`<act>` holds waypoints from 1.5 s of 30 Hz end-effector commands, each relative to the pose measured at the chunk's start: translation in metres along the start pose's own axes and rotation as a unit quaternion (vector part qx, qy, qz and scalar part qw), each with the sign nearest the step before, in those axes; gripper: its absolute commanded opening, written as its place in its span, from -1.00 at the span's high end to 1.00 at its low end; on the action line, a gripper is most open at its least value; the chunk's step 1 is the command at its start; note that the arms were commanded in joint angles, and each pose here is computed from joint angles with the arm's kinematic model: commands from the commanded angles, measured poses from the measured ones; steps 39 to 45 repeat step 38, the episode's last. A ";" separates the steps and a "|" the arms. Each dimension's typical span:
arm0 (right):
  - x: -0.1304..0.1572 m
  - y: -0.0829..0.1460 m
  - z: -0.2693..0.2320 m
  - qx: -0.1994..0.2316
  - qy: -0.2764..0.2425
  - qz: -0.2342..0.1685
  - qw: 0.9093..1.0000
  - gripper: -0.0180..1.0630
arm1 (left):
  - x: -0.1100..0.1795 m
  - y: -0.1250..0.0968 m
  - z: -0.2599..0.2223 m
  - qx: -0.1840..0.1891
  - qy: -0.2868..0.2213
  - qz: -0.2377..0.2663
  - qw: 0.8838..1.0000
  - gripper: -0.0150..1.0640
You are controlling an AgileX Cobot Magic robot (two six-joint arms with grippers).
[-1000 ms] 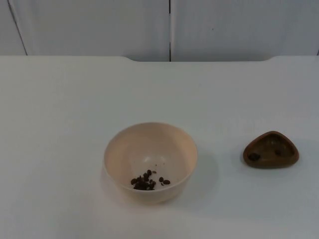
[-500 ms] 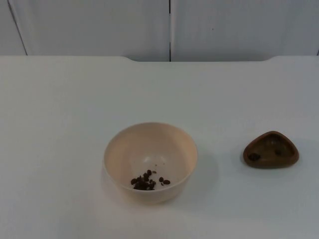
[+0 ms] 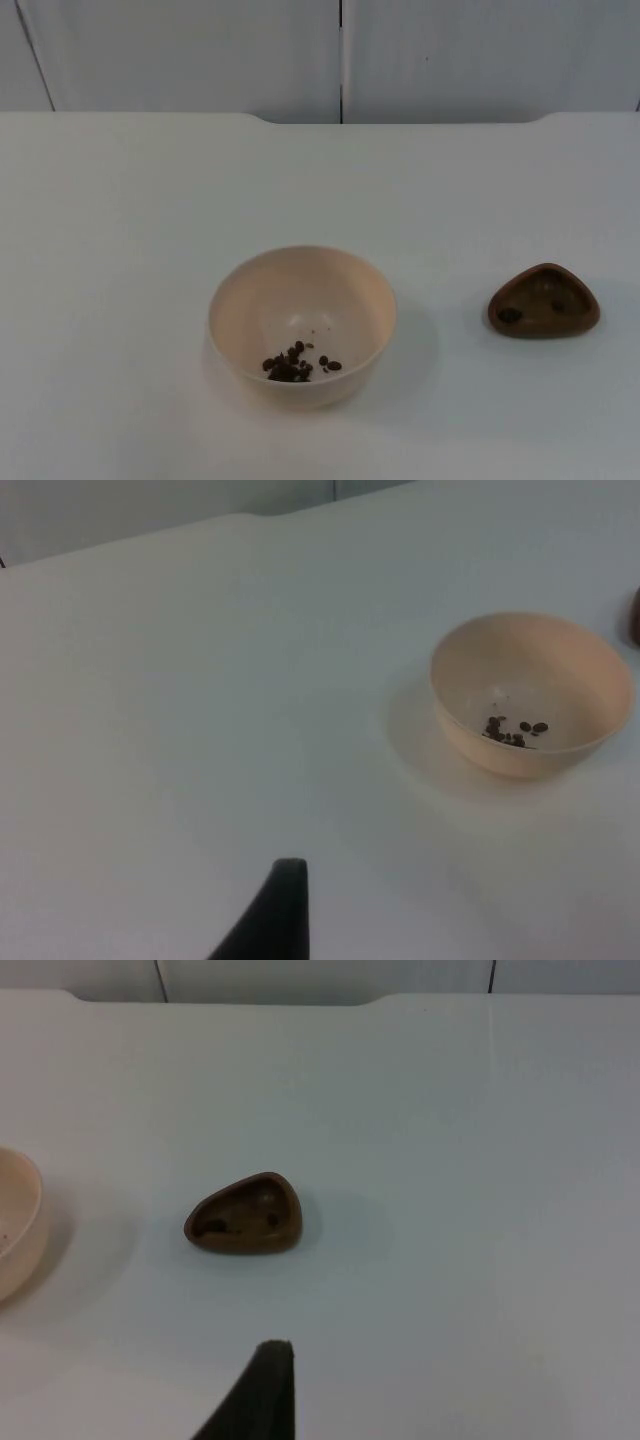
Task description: Pick up the bowl with the left hand and pour the coffee beans from the cup into the bowl with the right hand.
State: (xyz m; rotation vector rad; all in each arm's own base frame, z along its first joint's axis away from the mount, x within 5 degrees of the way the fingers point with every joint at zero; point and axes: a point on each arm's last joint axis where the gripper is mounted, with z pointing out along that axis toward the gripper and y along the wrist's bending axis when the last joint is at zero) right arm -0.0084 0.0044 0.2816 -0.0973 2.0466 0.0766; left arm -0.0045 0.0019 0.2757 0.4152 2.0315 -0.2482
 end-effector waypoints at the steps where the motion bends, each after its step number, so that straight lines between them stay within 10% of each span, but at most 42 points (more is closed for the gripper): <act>1: 0.001 0.000 0.001 0.002 -0.002 0.003 1.000 -0.99 | 0.001 0.000 0.001 0.001 0.000 -0.002 1.000 -0.97; 45: 0.001 0.000 0.001 0.002 -0.003 0.003 1.000 -0.99 | 0.001 -0.002 0.001 -0.168 0.000 -0.093 0.981 -0.97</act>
